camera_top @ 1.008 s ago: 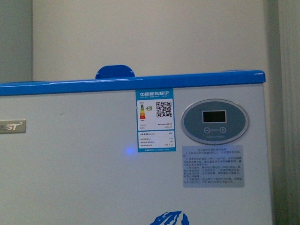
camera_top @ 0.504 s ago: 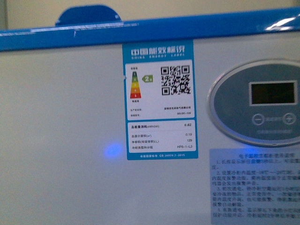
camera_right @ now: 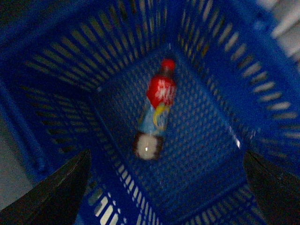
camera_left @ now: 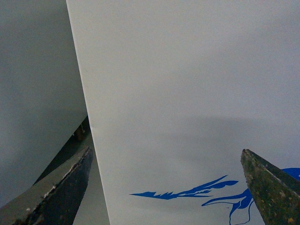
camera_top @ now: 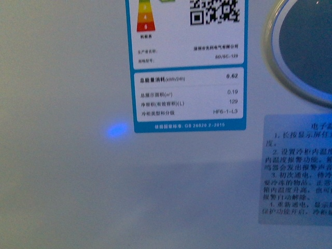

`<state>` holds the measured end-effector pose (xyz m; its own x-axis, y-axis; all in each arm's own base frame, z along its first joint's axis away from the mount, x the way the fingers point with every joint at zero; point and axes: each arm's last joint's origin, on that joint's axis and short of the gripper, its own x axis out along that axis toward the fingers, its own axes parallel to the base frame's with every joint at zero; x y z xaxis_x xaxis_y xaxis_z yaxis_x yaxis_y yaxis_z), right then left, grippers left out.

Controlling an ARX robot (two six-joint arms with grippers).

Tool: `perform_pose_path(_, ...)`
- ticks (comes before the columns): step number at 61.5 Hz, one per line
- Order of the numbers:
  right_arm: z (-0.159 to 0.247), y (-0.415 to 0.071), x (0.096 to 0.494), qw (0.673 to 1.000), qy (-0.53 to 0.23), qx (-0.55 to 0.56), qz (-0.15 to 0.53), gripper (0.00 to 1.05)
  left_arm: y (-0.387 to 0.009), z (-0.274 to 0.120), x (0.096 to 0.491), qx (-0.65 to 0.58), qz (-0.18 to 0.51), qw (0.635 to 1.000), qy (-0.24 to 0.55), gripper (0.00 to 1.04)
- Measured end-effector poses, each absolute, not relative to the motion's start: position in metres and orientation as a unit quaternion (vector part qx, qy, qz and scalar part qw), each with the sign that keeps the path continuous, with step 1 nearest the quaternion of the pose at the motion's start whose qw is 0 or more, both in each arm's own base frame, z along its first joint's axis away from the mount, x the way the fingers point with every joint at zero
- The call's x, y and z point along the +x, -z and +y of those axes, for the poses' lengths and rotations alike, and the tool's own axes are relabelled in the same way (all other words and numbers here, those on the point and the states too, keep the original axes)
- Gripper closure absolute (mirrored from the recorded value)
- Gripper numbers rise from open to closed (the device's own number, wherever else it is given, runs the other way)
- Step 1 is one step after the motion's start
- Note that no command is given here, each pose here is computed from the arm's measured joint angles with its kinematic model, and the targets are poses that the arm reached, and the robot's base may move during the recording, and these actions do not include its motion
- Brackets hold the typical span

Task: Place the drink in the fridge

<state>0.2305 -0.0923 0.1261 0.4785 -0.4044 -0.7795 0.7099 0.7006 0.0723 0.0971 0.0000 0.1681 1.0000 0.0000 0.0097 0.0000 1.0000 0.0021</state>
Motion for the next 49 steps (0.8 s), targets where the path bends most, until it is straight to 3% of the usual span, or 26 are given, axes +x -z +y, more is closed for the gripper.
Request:
perform_pose_path(4,-0.103,-0.084,0.25,0.788,0.354,0.225,0.45,0.08,-0.168,0.0,0.097,0.001,-0.005,1.0,0.0,0.08)
perform_pose_path(15,-0.115,-0.03,0.273,0.737,0.385,0.262,0.491,0.08,-0.168,0.0,0.097,0.001,-0.005,1.0,0.0,0.08)
perform_pose_path(49,-0.132,0.095,0.311,0.67,0.422,0.326,0.516,0.08,-0.168,0.0,0.097,0.001,-0.005,1.0,0.0,0.08)
